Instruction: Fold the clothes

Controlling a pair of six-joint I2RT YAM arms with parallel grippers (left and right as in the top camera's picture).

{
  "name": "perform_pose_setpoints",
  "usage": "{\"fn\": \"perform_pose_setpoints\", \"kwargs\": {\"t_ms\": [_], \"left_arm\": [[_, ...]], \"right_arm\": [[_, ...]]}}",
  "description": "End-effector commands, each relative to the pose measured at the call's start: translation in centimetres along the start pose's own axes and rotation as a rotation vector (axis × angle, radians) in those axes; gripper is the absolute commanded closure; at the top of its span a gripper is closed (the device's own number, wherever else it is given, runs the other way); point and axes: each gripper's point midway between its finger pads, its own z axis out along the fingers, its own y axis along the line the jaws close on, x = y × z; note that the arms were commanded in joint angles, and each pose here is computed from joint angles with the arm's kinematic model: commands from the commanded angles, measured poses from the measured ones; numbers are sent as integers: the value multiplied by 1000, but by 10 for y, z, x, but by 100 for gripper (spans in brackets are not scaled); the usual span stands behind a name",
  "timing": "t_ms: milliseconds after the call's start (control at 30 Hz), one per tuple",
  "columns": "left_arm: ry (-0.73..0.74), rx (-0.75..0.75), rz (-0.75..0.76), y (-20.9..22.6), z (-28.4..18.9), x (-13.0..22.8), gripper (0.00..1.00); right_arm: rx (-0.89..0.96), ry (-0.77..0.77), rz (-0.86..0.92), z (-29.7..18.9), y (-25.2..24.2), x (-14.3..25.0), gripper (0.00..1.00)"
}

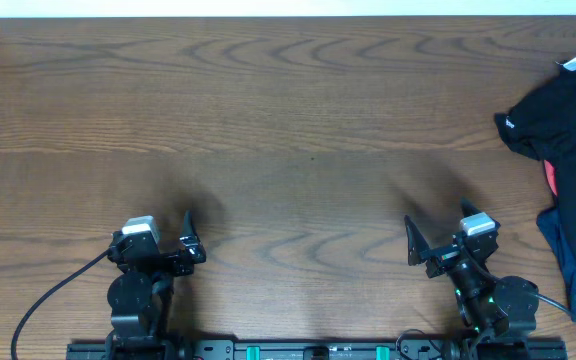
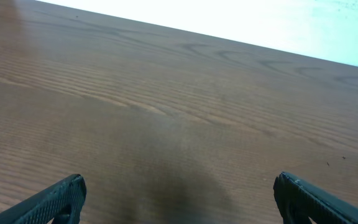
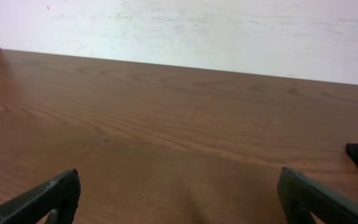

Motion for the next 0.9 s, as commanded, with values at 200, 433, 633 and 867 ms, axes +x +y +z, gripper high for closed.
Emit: {"fn": "perform_pose_setpoints", "kwargs": {"t_ms": [200,433,633,867], "left_arm": [[21,-25,5,6,3,10,2],[21,-25,5,6,3,10,2],[21,-25,5,6,3,10,2],[21,-25,5,6,3,10,2]], "right_arm": [[-2,-1,-10,0,0,1,1],[30,-2,-19,0,-6,1,1],[45,-11,86,0,-8,-1,1],[79,39,155,-1,-14,3,1]]}}
